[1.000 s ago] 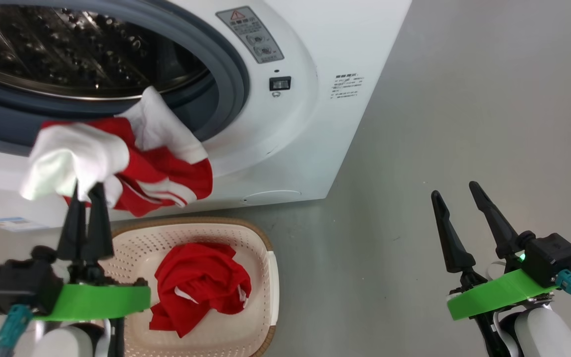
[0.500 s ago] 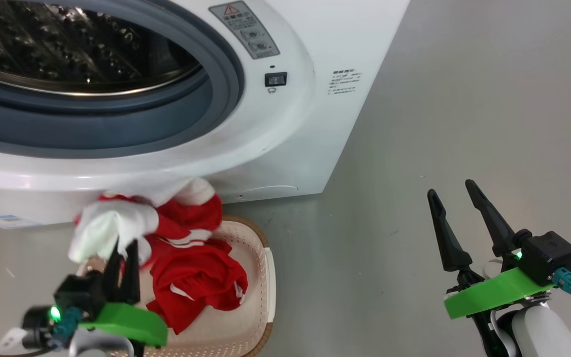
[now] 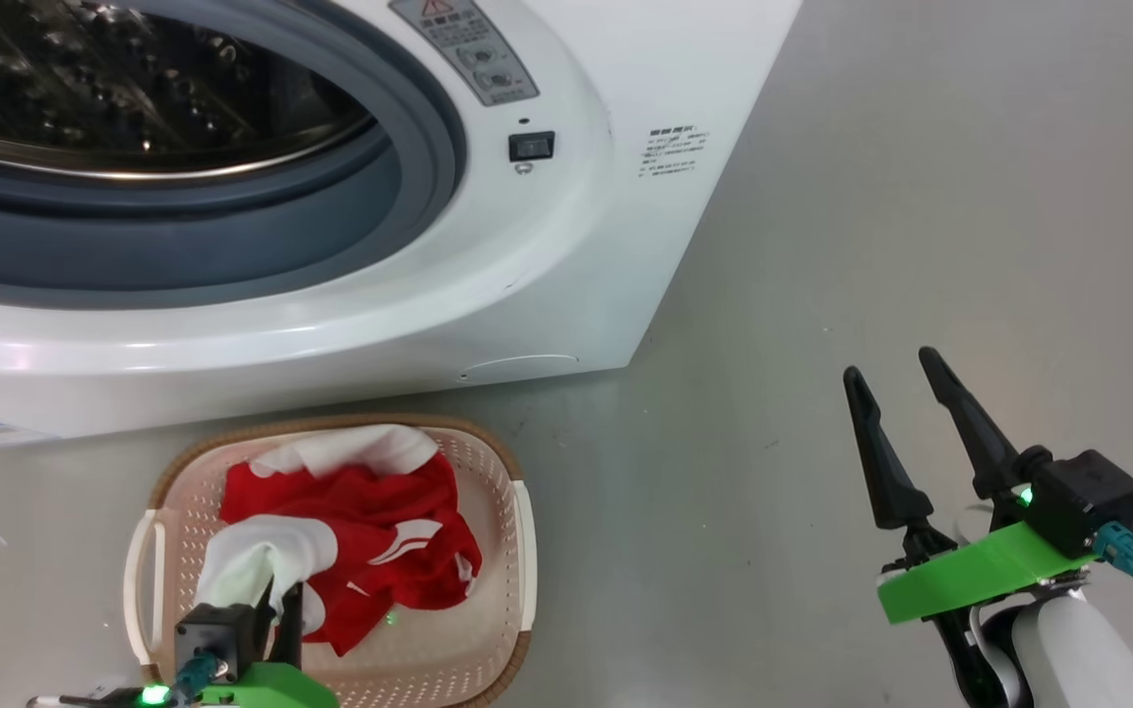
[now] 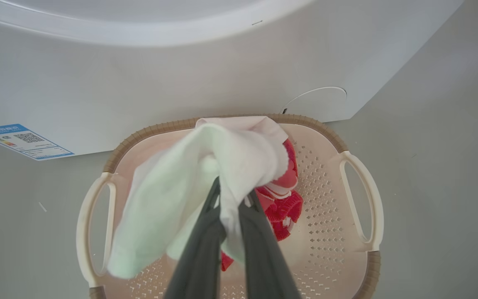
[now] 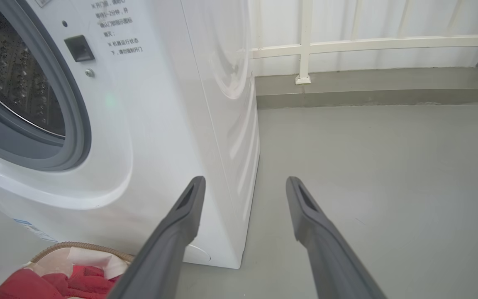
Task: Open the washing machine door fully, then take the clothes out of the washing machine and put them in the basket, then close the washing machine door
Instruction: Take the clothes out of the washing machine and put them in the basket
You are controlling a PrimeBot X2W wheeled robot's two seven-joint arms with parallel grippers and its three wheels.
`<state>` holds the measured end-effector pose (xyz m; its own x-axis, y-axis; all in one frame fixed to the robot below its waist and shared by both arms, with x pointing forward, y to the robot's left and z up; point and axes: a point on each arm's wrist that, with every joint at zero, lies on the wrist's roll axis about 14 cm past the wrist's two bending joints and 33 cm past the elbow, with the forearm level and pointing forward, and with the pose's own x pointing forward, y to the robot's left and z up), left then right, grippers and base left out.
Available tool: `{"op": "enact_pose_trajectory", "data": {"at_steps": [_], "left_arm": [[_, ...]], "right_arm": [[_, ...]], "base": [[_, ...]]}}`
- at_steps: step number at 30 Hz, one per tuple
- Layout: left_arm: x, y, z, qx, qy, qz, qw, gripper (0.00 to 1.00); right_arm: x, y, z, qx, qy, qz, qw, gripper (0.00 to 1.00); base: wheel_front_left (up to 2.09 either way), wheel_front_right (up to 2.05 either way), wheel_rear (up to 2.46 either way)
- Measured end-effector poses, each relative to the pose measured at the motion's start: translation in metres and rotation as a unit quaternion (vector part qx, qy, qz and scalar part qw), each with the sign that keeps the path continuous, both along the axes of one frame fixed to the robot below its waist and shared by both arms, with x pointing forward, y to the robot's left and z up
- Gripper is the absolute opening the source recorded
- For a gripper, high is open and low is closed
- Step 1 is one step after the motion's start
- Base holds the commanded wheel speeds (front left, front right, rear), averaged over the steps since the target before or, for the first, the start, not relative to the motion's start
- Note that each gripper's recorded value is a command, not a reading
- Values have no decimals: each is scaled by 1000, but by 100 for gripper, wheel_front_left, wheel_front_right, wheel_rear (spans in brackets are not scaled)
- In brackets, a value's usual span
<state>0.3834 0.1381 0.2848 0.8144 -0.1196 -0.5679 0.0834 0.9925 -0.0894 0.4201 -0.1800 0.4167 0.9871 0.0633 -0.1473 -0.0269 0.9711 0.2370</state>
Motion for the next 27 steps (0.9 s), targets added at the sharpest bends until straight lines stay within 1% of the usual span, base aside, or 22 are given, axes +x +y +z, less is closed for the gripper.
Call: {"op": "enact_pose_trajectory", "data": {"at_steps": [6, 12, 27], "left_arm": [[-9, -5, -21, 0, 41, -13, 999, 0], [-6, -15, -38, -3, 71, -35, 997, 0], [22, -32, -70, -8, 109, -75, 991, 0]], "right_arm": [[3, -1, -3, -1, 3, -1, 1000, 100], [9, -1, -9, -2, 7, -1, 1000, 100], [26, -1, -32, -3, 26, 0, 1000, 100]], "base": [[0, 0, 0], [0, 0, 0], [0, 0, 0]]}}
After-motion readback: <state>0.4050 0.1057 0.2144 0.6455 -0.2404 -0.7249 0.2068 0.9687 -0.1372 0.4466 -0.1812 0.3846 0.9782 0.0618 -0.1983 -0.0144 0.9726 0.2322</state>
